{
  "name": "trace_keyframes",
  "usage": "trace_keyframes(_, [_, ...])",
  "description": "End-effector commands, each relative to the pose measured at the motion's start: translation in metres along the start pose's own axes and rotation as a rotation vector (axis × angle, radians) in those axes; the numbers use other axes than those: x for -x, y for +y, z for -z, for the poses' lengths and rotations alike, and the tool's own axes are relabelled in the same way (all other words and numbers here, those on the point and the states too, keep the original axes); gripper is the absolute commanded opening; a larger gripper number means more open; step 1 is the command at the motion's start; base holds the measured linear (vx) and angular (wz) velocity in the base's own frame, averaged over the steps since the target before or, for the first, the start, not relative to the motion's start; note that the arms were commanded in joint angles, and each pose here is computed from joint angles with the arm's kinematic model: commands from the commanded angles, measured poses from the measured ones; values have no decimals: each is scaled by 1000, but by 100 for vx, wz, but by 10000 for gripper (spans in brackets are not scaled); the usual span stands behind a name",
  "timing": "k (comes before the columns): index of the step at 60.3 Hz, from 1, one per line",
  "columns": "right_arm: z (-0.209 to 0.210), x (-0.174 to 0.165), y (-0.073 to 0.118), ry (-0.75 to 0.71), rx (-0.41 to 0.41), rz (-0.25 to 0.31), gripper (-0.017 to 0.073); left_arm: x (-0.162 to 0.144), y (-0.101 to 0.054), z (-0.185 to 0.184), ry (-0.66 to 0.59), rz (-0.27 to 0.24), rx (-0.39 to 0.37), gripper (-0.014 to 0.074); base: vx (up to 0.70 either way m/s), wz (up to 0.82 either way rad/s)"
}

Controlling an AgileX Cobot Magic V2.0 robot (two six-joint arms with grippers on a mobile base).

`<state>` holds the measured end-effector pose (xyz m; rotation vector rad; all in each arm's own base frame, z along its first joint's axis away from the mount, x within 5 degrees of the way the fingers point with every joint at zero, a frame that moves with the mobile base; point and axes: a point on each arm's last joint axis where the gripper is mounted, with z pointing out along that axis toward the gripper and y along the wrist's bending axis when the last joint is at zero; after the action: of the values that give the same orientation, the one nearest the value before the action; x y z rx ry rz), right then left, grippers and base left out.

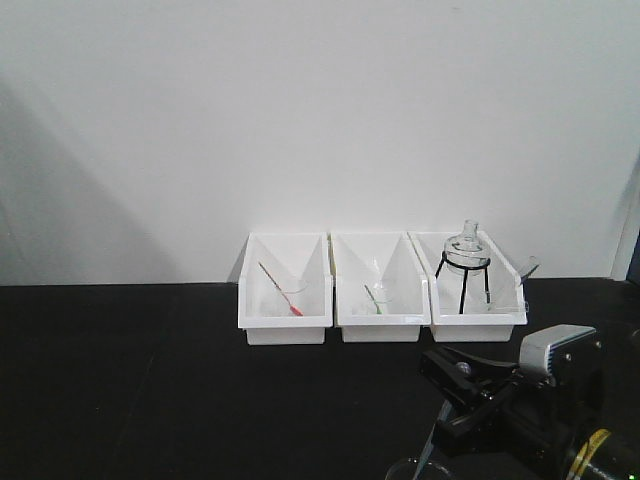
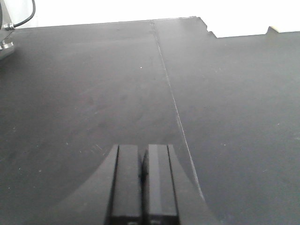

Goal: Grab transparent chemical and place on left bench
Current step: 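Lower the pipette into the empty glass beaker and open the right gripper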

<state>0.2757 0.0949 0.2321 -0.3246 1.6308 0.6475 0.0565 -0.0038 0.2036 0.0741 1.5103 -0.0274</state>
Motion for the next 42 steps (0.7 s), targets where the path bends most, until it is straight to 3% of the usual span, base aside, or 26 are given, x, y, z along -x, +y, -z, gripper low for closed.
trace_keyframes(1, [-5, 15, 0, -106, 10, 2, 13, 3, 0, 1, -81, 9, 2, -3, 0, 0])
trace_keyframes(12, [-13, -4, -8, -49, -6, -9, 111, 3, 0, 1, -81, 9, 2, -3, 0, 0])
trace_keyframes(31, [-16, -10, -10, -30, -5, -16, 435, 3, 0, 1, -81, 9, 2, -3, 0, 0])
trace_keyframes(42, [-15, -9, -8, -29, 7, -4, 479, 3, 0, 1, -81, 9, 2, -3, 0, 0])
